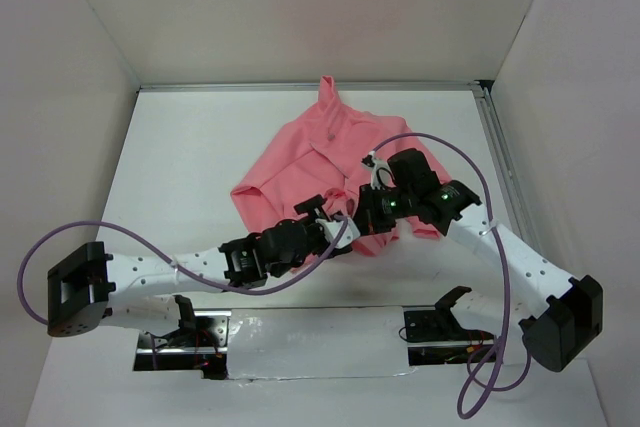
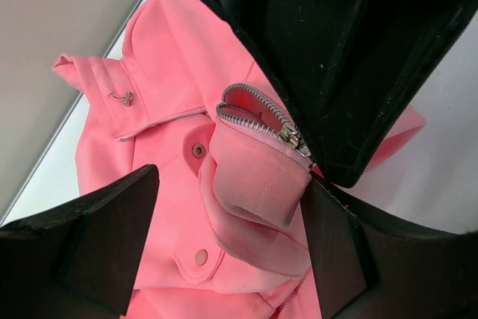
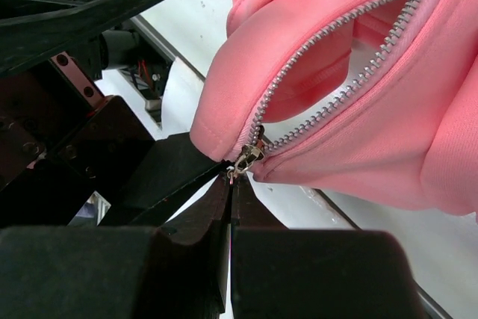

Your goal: Zip up the jacket

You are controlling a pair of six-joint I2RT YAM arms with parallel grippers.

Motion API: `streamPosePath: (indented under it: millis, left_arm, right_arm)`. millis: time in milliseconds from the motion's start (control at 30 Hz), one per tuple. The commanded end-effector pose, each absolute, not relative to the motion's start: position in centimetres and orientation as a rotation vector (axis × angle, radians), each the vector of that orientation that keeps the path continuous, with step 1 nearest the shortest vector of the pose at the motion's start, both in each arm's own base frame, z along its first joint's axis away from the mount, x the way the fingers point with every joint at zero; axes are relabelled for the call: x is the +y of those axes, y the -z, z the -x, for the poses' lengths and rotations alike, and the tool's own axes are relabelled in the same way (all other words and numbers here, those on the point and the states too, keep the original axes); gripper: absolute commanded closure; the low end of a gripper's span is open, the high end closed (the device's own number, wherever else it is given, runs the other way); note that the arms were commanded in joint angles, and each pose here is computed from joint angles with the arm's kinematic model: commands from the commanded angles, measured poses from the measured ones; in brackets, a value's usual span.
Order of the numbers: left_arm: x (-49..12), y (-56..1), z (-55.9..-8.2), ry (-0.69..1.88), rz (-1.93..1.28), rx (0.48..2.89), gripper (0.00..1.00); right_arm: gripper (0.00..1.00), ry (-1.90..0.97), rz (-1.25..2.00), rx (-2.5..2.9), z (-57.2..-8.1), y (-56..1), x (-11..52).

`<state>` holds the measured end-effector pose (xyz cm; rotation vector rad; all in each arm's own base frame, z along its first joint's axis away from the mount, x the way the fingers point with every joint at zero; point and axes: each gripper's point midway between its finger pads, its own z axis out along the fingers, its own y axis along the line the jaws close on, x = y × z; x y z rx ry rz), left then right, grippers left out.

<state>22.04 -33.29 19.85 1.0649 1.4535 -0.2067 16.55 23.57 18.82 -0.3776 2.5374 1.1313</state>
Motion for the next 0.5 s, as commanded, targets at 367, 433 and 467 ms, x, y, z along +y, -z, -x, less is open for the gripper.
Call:
streamPosePath:
  millis: [367, 433, 467]
  left_arm:
    - [-37.1, -22.5, -20.4, 0.283, -1.12, 1.28, 0.36]
    - [-37.7, -22.9, -19.8, 0.293, -1.134, 1.24, 0.55]
    - [-37.9, -22.9, -19.7, 0.29, -1.134, 1.229, 0.62]
  right_arm:
    - [1.0, -1.212, 0.4, 2.462, -17.5, -21.0, 23.9]
    - [1.0, -1.209, 0.39, 2.466, -17.6, -20.9, 23.8]
    - [1.0, -1.208, 0.386, 2.466, -17.6, -20.9, 23.7]
